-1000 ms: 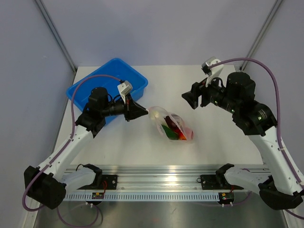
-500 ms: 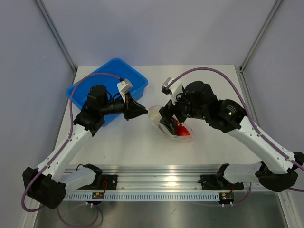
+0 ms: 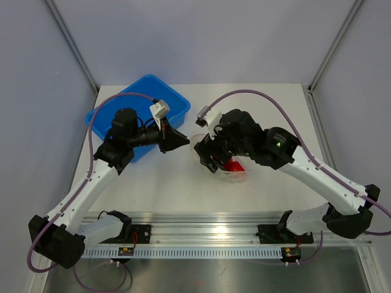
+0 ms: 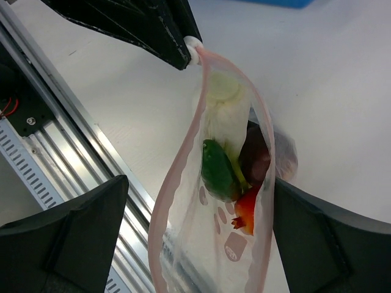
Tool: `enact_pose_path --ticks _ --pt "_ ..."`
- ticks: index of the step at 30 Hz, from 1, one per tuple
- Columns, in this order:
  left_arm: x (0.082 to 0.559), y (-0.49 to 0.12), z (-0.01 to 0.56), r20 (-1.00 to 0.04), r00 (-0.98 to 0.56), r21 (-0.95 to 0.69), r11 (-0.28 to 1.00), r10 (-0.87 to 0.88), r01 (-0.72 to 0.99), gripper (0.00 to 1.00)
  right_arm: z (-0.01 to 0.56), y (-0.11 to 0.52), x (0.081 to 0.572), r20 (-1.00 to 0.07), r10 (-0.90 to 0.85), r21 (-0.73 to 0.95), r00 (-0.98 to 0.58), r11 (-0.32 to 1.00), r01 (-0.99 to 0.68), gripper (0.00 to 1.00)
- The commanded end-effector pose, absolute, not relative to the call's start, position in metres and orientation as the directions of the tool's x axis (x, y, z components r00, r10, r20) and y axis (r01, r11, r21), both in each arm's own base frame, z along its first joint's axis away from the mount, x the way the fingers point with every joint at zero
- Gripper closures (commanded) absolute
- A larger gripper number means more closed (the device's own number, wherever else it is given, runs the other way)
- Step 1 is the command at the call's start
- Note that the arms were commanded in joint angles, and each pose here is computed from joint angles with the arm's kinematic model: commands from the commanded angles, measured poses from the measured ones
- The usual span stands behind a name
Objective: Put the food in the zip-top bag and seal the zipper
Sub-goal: Zip the zipper food storage bag at the center of the board.
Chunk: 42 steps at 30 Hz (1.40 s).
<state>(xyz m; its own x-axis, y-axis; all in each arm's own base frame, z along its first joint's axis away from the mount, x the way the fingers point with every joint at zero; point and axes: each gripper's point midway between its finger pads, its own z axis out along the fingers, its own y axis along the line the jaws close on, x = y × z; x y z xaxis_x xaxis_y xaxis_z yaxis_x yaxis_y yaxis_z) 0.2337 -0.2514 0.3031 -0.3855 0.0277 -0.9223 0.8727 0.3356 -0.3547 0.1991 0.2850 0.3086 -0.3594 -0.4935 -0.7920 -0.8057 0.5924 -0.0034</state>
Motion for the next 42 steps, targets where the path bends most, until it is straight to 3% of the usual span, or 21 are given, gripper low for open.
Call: enact_pose_path --ticks 1,4,6,7,8,9,18,23,42 --pt "0.24 -0.253 0.331 -0.952 -0.307 -0.293 0.328 -0.01 0.898 1.0 0.317 0.29 0.207 -0.8 -0.484 -0.058 -0.354 0.65 -0.758 0.0" --pt "0.24 -0.255 0.334 -0.951 -0.309 -0.297 0.318 -0.011 0.901 1.0 0.31 0.289 0.213 -0.788 -0.483 -0.08 -0.381 0.695 -0.715 0.03" --pt "0.237 -0.255 0.337 -0.952 -0.305 -0.293 0.306 -0.011 0.906 1.0 0.308 0.283 0.221 -0.785 -0.483 -0.112 -0.389 0.728 -0.677 0.26" --pt "0.236 -0.255 0.338 -0.953 -0.303 -0.292 0.304 -0.01 0.907 1.0 0.308 0.281 0.224 -0.782 -0.486 -0.13 -0.389 0.739 -0.661 0.51" --pt "0.235 -0.254 0.339 -0.955 -0.298 -0.287 0.304 -0.01 0.909 1.0 0.31 0.278 0.226 -0.786 -0.48 -0.136 -0.39 0.749 -0.649 0.85" --pt "0.235 -0.254 0.337 -0.954 -0.299 -0.285 0.305 -0.002 0.909 1.0 0.31 0.277 0.227 -0.787 -0.481 -0.143 -0.387 0.752 -0.643 1.0" --pt "0.218 -0.249 0.34 -0.969 -0.243 -0.224 0.267 0.039 0.937 1.0 0.34 0.263 0.226 -0.886 -0.425 -0.193 -0.188 0.705 -0.683 1.0" --pt "0.216 -0.246 0.349 -0.98 -0.197 -0.185 0.279 0.015 0.942 1.0 0.348 0.25 0.232 -0.902 -0.389 -0.169 -0.187 0.717 -0.677 1.0" --pt "0.222 -0.246 0.333 -0.968 -0.25 -0.233 0.303 0.018 0.924 1.0 0.323 0.263 0.238 -0.894 -0.372 -0.108 -0.251 0.72 -0.685 1.0"
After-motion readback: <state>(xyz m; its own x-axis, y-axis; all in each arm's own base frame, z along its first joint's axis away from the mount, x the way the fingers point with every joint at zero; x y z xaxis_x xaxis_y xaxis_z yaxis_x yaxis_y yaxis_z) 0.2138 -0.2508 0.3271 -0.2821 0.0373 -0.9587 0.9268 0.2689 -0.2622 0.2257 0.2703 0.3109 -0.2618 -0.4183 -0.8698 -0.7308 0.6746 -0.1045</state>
